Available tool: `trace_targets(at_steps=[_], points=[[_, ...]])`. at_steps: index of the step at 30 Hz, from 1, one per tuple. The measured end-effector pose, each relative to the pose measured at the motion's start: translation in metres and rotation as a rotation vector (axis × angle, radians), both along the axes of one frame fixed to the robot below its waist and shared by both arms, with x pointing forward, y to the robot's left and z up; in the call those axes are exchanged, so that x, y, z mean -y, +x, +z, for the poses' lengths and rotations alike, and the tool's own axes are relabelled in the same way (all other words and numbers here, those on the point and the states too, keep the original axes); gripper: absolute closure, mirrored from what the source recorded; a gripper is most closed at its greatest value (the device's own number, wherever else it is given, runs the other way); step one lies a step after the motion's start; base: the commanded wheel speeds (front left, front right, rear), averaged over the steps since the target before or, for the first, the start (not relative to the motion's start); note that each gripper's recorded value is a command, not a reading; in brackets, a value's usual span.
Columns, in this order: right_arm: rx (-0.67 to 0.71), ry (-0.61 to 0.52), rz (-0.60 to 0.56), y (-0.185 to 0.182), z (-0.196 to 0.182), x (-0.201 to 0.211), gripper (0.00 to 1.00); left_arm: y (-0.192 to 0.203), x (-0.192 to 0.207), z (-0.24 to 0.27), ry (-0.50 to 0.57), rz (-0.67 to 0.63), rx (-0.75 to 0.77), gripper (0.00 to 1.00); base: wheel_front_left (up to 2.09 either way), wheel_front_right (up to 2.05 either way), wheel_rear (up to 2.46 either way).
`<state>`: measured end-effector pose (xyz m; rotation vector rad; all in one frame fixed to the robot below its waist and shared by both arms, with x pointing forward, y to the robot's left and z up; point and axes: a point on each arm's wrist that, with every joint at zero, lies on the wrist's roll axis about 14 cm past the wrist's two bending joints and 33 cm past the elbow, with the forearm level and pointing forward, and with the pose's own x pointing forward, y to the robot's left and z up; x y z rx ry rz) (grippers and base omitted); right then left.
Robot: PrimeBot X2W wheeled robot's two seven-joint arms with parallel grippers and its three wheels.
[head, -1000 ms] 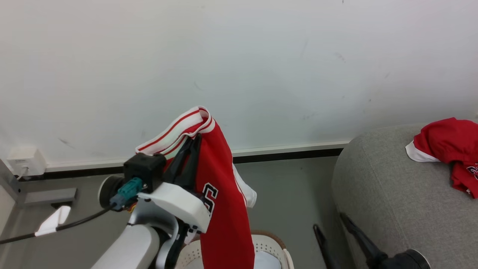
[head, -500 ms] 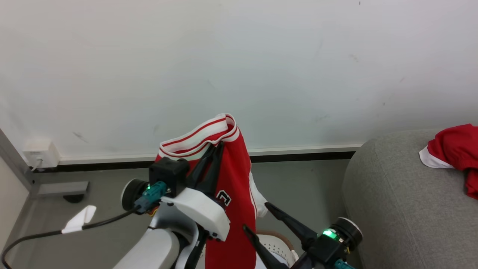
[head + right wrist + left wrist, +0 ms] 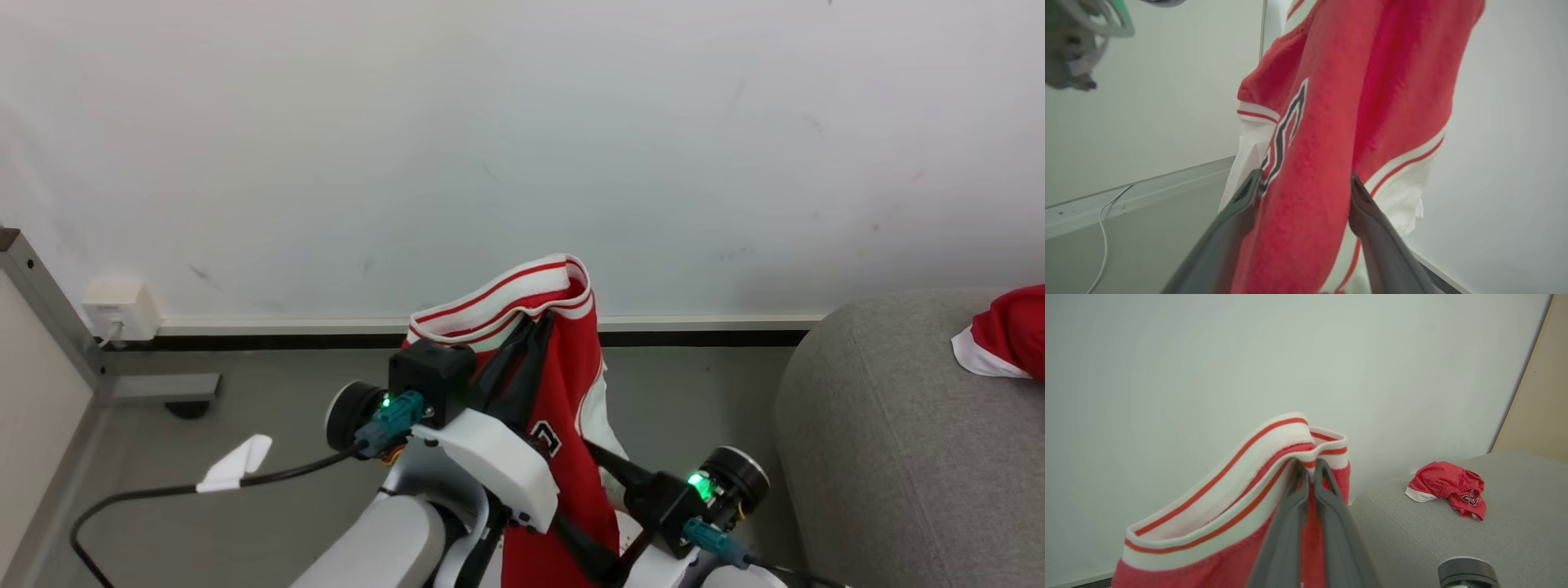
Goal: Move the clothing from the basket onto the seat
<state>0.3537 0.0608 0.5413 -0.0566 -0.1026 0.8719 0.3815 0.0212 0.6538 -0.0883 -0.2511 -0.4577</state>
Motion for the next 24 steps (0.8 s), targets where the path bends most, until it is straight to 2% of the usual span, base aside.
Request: trace_targets(at_steps=[1, 2, 6, 10, 11, 12, 13, 24], points=[[-0.02, -0.015, 0.019, -0.003, -0.007, -0.004, 0.87, 0.0, 0.001, 0.0, -0.006, -0.001, -0.002, 1.0, 0.0, 0.0, 0.0], [-0.036, -0.018, 0.031, -0.005, -0.011, -0.007, 1.0, 0.0, 0.002, 0.001, -0.012, -0.001, -0.005, 1.0, 0.0, 0.0, 0.0], [-0.069, 0.04, 0.032, 0.0, -0.002, -0.01, 1.0, 0.009, -0.006, -0.009, -0.008, 0.034, -0.031, 1.0, 0.0, 0.0, 0.0], [-0.071, 0.069, -0.021, 0.013, 0.003, 0.003, 1.0, 0.018, -0.015, -0.02, 0.005, 0.07, -0.056, 0.99, 0.0, 0.0, 0.0], [-0.07, 0.075, -0.034, 0.016, 0.005, 0.007, 1.0, 0.019, -0.016, -0.023, 0.008, 0.074, -0.063, 0.77, 0.0, 0.0, 0.0], [-0.068, 0.081, -0.045, 0.018, 0.006, 0.01, 1.0, 0.019, -0.016, -0.026, 0.008, 0.077, -0.066, 0.18, 0.0, 0.0, 0.0], [-0.066, 0.088, -0.057, 0.02, 0.008, 0.013, 1.0, 0.02, -0.017, -0.029, 0.01, 0.081, -0.073, 0.0, 0.0, 0.0, 0.0], [-0.025, 0.114, -0.14, 0.038, 0.023, 0.036, 1.0, 0.012, -0.02, -0.053, 0.022, 0.082, -0.116, 0.0, 0.0, 0.0, 0.0]])
